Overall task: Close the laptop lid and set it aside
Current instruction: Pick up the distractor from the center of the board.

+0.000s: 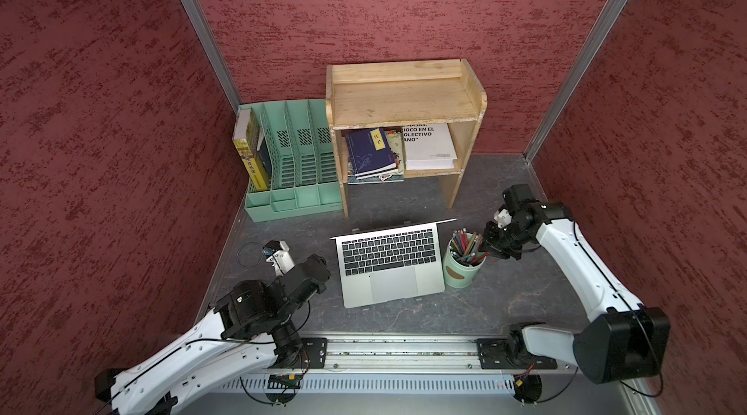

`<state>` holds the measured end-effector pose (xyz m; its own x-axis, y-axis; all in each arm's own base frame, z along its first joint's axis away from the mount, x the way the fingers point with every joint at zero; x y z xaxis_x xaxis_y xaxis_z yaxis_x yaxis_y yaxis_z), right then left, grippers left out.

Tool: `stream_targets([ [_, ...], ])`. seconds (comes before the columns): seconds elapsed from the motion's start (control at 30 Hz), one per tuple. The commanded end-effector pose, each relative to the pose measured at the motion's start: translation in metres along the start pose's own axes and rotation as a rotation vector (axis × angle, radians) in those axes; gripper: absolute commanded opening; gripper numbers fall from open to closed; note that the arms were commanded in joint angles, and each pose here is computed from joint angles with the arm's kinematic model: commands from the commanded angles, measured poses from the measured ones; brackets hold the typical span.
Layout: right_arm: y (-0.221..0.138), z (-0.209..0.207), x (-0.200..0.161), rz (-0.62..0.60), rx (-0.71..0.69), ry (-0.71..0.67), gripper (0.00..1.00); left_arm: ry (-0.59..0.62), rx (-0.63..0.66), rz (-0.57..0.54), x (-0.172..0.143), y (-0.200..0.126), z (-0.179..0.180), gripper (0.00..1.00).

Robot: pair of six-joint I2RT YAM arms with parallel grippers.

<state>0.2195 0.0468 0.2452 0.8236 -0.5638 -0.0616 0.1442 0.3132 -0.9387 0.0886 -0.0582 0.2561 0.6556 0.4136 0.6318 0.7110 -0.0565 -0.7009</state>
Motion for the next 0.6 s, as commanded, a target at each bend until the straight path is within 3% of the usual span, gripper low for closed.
stream_targets([
  [0.0, 0.004, 0.005, 0.004, -0.042, -0.041, -0.037, 0.19, -0.029, 0.017, -0.036, 0.002, -0.003, 0.007, 0.86],
  [0.13, 0.01, 0.006, 0.006, -0.047, -0.082, -0.044, 0.09, -0.044, 0.017, -0.059, 0.005, -0.006, 0.01, 0.87],
  [0.4, 0.002, 0.012, 0.014, -0.082, -0.123, -0.05, 0.0, -0.047, 0.021, -0.09, 0.008, -0.008, 0.012, 0.89],
  [0.57, -0.018, 0.019, 0.021, -0.098, -0.224, -0.102, 0.0, -0.054, 0.025, -0.111, 0.01, -0.01, 0.015, 0.9],
])
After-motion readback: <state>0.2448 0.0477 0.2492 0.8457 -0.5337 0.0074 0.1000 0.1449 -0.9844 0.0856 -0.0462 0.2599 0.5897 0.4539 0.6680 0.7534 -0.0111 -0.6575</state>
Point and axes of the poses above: each gripper's point midway between its finger pads, its own y axis out along the fingers, its own z axis along the line the jaws close on, x = y × z, the point moved 10 cm from there along -y, back along the fingers, and after that the axes turned 14 degrees about y, right-handed, at the moved point
